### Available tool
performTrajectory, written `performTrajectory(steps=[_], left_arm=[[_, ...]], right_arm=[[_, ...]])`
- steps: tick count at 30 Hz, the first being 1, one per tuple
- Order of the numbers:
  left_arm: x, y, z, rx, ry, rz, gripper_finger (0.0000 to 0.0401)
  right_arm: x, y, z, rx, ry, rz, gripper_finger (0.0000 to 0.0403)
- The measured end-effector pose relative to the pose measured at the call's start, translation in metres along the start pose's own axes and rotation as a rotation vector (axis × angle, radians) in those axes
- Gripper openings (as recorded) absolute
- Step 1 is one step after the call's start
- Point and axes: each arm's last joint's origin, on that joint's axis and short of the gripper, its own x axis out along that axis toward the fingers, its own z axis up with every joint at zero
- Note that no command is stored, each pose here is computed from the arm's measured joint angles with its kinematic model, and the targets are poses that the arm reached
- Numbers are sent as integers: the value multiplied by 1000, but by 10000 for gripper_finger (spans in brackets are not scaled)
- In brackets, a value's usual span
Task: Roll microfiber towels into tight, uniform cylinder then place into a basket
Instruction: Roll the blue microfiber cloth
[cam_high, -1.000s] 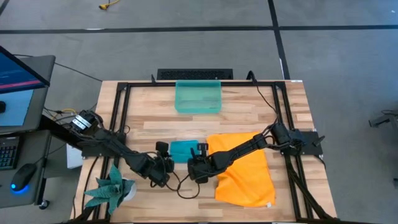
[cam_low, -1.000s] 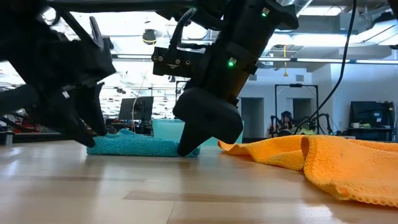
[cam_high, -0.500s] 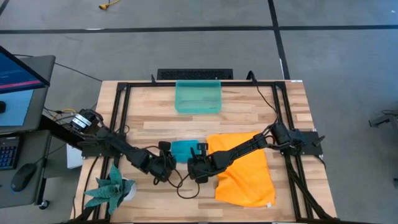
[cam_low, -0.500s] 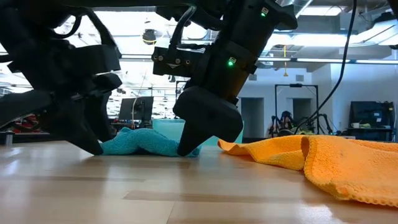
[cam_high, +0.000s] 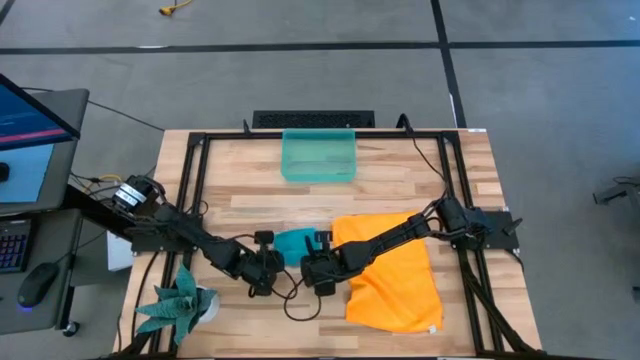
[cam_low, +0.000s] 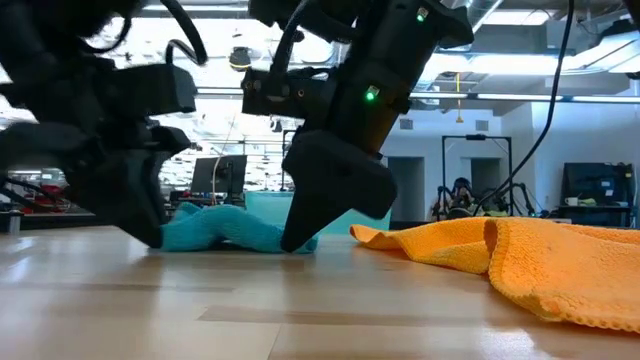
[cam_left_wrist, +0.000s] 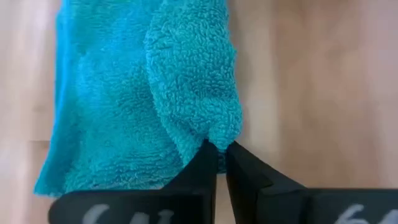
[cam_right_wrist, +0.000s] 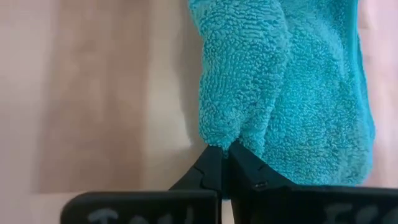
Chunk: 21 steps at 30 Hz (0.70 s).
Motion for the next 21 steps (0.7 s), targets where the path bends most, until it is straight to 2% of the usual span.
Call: performTrajectory(steps=[4, 10, 16, 21], left_arm=[[-4, -8, -1, -45, 23, -83, 17], [-16, -19, 11, -67, 100, -189, 19], [-30, -22, 26, -103, 191, -223, 20], [-47, -21, 39, -136, 260, -190, 20]], right_arm=[[-3, 3, 3, 1, 1, 99, 27], [-16, 12, 18, -3, -18, 277, 21], [-27, 24, 23, -6, -2, 308, 30], [-28, 25, 25, -6, -16, 300, 21]])
